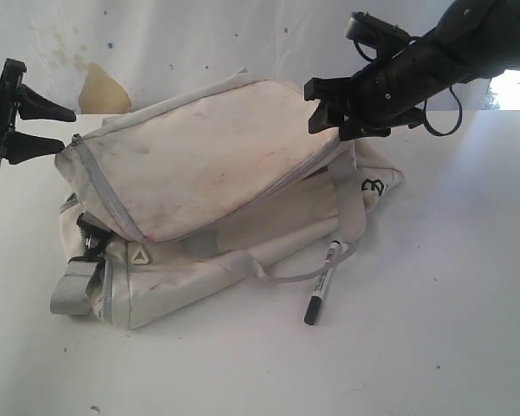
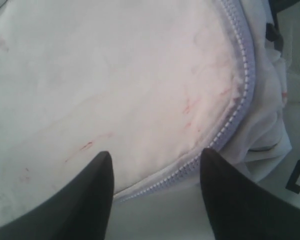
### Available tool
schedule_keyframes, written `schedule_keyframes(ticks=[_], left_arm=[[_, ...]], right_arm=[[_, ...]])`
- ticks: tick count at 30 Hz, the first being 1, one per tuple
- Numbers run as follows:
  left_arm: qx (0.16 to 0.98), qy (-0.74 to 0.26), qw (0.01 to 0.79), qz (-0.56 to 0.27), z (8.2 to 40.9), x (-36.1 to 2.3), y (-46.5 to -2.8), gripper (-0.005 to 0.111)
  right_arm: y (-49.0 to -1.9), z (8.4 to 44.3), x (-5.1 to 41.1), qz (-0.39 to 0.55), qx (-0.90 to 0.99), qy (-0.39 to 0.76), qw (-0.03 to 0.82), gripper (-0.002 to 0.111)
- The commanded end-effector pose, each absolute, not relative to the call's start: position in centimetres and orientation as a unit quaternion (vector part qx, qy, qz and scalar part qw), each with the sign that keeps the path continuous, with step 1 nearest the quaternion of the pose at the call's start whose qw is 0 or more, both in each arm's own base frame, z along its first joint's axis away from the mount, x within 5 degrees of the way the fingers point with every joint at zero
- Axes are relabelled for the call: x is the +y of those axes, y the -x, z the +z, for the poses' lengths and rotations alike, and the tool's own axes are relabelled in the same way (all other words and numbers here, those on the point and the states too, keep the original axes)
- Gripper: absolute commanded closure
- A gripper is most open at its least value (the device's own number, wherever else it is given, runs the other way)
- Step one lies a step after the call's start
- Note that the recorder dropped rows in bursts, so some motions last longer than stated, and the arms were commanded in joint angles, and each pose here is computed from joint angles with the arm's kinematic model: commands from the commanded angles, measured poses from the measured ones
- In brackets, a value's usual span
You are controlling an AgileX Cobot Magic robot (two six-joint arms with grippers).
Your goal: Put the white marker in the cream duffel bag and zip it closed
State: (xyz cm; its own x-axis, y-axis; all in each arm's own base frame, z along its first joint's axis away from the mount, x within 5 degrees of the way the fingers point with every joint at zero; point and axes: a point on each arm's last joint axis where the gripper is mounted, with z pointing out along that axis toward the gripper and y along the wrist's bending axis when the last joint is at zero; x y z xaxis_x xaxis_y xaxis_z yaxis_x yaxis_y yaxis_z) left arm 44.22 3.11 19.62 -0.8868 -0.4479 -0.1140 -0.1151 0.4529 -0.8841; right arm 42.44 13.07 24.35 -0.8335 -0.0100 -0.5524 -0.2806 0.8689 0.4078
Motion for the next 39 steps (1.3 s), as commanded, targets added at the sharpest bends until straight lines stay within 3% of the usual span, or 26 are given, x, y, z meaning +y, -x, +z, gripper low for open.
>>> schedule_keyframes(ticks=[1, 8, 13, 20, 26, 28, 32, 39], left_arm=[[0.868, 0.119, 0.199, -0.438, 21.6, 3.2, -44.3, 0.050], [0.911, 0.083, 0.172, -0.366, 22.7, 0.8, -44.9, 0.050], [0.924, 0.042, 0.195, -0.326, 24.0, -1.3, -45.7, 0.050], [0.951, 0.086, 0.191, -0.228, 23.5, -1.3, -46.1, 0.056], [0.942, 0.082, 0.179, -0.271, 23.6, -3.3, -46.0, 0.056], [0.944, 0.078, 0.180, -0.265, 23.2, -3.7, -46.2, 0.064], [0.943, 0.079, 0.188, -0.265, 22.9, -3.8, -46.5, 0.105], [0.944, 0.042, 0.203, -0.258, 23.5, -3.7, -46.6, 0.107]], right_arm=[[-42.5, 24.6, 12.7, 0.239, 0.925, 0.078, 0.286, 0.059], [-42.5, 24.7, 12.7, 0.238, 0.924, 0.077, 0.288, 0.059], [-42.5, 24.7, 12.7, 0.238, 0.924, 0.077, 0.288, 0.059], [-42.6, 24.7, 12.7, 0.238, 0.924, 0.077, 0.290, 0.059], [-42.7, 24.7, 12.7, 0.236, 0.922, 0.074, 0.296, 0.059], [-42.7, 24.7, 12.7, 0.236, 0.922, 0.074, 0.296, 0.059], [-42.6, 24.7, 12.7, 0.238, 0.924, 0.076, 0.291, 0.059], [-42.6, 24.7, 12.7, 0.237, 0.924, 0.077, 0.291, 0.059]])
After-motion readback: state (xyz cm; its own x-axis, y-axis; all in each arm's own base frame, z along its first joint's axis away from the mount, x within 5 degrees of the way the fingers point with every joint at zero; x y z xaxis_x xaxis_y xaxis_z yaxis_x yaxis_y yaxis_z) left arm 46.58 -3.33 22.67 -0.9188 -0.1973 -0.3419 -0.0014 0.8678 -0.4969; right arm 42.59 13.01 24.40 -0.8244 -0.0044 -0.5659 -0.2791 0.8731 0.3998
